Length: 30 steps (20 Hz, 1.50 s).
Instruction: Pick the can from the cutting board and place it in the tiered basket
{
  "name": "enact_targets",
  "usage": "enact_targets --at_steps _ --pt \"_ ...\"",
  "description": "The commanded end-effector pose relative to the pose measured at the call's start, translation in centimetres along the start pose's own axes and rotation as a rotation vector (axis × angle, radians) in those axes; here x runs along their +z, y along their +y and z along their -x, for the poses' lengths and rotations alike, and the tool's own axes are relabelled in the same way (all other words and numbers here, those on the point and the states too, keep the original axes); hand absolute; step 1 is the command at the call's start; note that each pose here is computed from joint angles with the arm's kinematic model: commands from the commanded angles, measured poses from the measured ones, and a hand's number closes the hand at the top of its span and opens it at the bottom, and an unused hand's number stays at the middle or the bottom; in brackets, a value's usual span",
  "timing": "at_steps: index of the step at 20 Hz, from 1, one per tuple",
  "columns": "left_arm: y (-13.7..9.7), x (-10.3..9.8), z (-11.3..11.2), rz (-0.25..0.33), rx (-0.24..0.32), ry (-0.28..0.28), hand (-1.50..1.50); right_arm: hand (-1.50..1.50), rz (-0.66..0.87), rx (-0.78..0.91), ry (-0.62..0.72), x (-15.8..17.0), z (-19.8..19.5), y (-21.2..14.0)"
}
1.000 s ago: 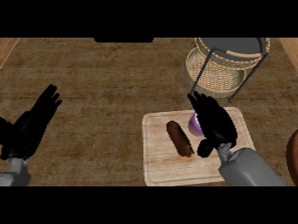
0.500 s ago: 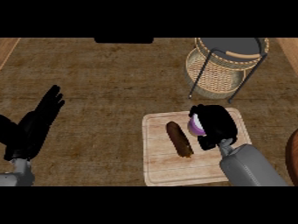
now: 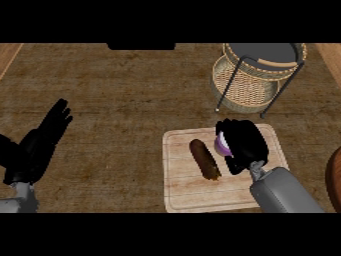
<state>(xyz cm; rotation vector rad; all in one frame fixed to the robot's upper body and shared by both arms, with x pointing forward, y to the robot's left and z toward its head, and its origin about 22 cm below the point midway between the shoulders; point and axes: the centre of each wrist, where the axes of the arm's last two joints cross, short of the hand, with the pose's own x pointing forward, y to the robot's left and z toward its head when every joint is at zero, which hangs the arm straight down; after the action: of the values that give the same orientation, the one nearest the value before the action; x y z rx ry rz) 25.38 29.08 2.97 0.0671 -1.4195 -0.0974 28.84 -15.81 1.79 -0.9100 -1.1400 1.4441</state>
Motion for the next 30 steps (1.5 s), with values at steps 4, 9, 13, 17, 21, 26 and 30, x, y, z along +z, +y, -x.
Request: enact_targets --at_steps 4,9,13,17,21,26,30 --pt "-1.1 0.7 -0.3 -0.010 0.016 0.007 0.00 1.50 0.155 0.032 0.062 2.1 15.6 -2.7" --pt "-0.4 -0.1 -0.7 -0.017 0.007 -0.015 0.00 1.50 0.280 -0.025 0.121 5.5 26.2 -6.8" --pt "-0.1 -0.1 -0.6 -0.014 0.012 -0.009 0.00 1.50 0.532 -0.288 0.026 5.9 29.0 -9.7" --pt "-0.4 -0.5 -0.6 -0.013 0.011 -0.009 0.00 1.50 0.692 -0.454 -0.133 7.8 32.2 -12.3" --pt "0.7 -1.2 -1.9 0.005 -0.012 -0.020 0.00 1.50 0.653 -0.530 -0.213 9.6 35.7 -15.0" --pt "-1.6 -0.8 -0.5 -0.014 0.003 -0.019 0.00 1.50 0.579 -0.543 -0.287 8.0 35.2 -16.0" --pt "0.2 -0.8 -1.4 0.002 -0.004 -0.016 0.00 1.50 0.528 -0.549 -0.326 5.3 32.9 -19.6"
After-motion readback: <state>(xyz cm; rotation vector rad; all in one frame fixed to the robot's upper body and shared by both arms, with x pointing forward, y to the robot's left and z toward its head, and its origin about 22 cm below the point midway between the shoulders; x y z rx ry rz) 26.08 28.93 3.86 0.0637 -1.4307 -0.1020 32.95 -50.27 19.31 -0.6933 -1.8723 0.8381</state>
